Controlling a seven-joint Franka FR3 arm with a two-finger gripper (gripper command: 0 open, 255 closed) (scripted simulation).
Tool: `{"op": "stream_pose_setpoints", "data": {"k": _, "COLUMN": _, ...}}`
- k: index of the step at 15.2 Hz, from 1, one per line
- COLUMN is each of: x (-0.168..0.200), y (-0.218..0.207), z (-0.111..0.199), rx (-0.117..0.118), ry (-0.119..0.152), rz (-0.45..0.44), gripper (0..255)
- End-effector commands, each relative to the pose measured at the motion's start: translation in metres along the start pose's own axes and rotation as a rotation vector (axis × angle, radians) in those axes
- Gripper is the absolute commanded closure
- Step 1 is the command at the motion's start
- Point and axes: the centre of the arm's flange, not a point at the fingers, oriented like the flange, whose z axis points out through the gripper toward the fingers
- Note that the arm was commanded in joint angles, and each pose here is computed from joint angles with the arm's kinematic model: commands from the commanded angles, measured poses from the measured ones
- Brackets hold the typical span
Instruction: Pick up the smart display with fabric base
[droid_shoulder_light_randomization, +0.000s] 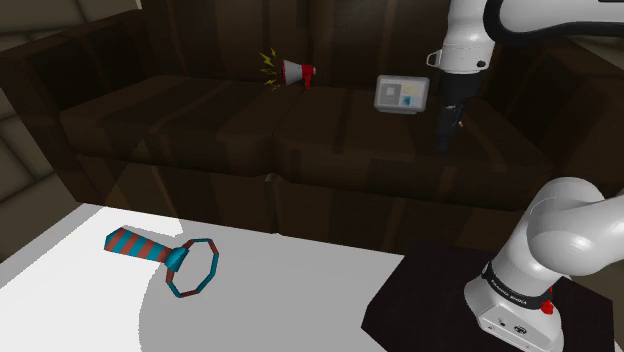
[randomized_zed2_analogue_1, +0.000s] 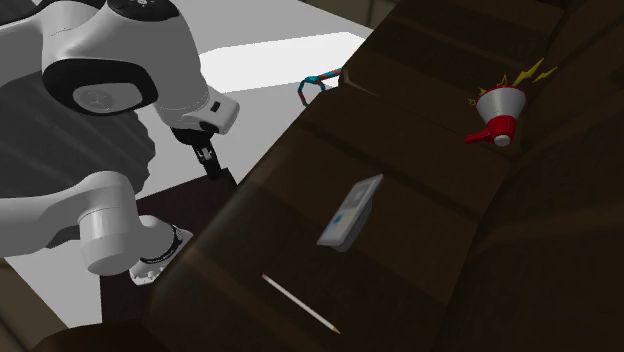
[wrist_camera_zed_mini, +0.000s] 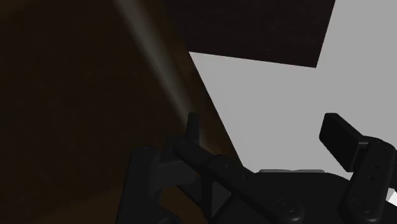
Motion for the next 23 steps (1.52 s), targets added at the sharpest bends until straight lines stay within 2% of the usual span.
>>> {"op": "stream_pose_setpoints", "data": {"k": 1, "x": 0.0, "y": 0.0, "z": 0.0, "rx": 0.0, "ry": 0.0, "rz": 0.0, "gripper": 0}}
{"op": "stream_pose_setpoints", "data": {"k": 12, "x": 0.065, "y": 0.126, "z": -0.045, "rx": 0.029, "ry": 0.008, "rz": -0.183, "gripper": 0}}
{"op": "stream_pose_setpoints", "data": {"k": 23, "x": 0.151, "y": 0.239, "z": -0.087, "rx": 0.057, "ry": 0.016, "rz": -0.365, "gripper": 0}}
